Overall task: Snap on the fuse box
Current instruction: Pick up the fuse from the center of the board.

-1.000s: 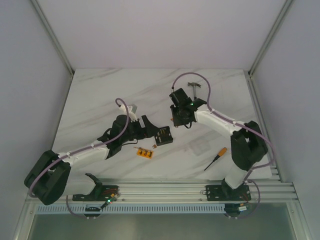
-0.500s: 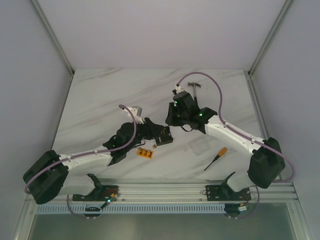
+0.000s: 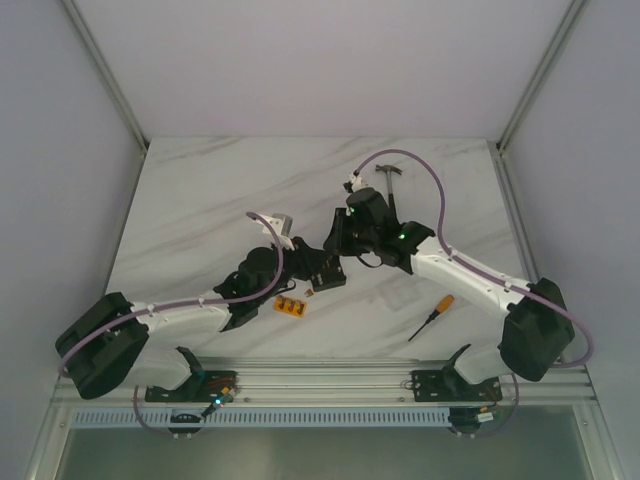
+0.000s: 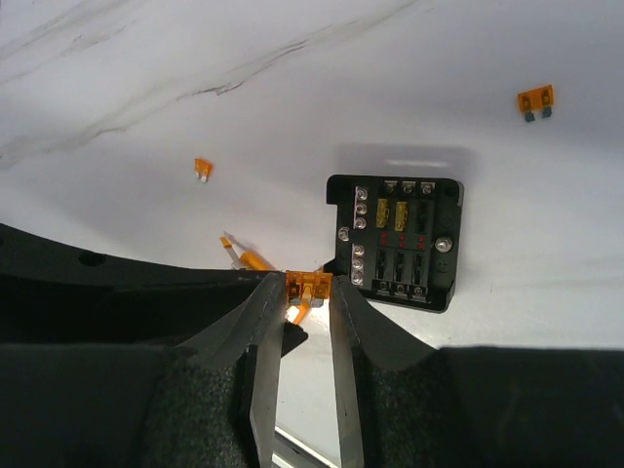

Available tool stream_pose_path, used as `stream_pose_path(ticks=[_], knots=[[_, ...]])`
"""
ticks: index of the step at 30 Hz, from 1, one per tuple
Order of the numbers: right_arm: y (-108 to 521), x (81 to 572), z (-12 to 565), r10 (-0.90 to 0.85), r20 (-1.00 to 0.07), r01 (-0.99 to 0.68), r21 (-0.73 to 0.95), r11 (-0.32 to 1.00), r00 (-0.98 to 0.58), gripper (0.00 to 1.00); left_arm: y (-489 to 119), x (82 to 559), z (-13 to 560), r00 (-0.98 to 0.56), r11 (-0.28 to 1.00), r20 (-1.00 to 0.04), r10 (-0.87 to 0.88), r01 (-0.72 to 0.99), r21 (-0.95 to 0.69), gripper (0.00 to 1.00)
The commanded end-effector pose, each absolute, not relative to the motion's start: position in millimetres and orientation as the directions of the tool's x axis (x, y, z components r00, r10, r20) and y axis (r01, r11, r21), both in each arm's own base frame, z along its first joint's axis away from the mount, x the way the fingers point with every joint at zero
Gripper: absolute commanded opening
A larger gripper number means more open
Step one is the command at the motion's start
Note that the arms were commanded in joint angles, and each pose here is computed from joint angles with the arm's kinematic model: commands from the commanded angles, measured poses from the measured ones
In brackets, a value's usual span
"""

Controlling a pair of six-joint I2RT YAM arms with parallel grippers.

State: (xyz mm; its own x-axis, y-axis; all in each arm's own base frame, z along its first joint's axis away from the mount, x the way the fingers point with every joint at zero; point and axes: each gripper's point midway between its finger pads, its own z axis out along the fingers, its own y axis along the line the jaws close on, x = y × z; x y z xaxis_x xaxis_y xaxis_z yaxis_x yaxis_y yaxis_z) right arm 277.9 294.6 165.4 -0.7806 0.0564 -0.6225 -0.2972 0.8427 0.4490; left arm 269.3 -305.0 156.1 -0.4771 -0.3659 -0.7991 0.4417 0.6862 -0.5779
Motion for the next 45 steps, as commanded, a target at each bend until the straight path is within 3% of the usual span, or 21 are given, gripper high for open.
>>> stream_pose_path(ticks=[1,20,23,25,30,35,45], knots=[[302.0,274.4,175.5,0.082,-0.631,-0.315,0.49,0.813,-0.771,0.18,-309.2,277.3,173.0,-0.42,0.682,-0.823,-0.383,0.472,-0.558,0.34],[308.9,263.1,171.5,0.097,-0.6,-0.319,0.547,0.774,-0.794,0.19,-306.2,276.3,180.1,-0.372,0.691,-0.856,-0.359,0.511,-0.511,0.07],[309.6,263.5,175.5,0.103,-0.608,-0.327,0.552,0.767,-0.787,0.24,-304.5,275.3,180.3,-0.365,0.694,-0.862,-0.351,0.516,-0.501,0.03],[311.0,264.3,181.3,0.106,-0.62,-0.341,0.557,0.757,-0.777,0.33,-302.2,274.3,181.1,-0.358,0.695,-0.865,-0.353,0.519,-0.498,0.02],[305.9,267.7,206.7,0.075,-0.701,-0.432,0.516,0.74,-0.709,0.45,-295.8,270.5,182.1,-0.34,0.699,-0.878,-0.338,0.534,-0.476,0.01],[290.8,270.7,223.9,-0.011,-0.775,-0.555,0.443,0.704,-0.632,0.48,-288.2,267.9,180.3,-0.353,0.678,-0.883,-0.31,0.568,-0.466,0.0],[282.4,250.8,249.4,-0.234,-0.914,-0.892,0.224,0.393,-0.332,0.47,-295.7,237.4,200.4,-0.43,0.406,-0.882,-0.193,0.783,-0.471,0.0]])
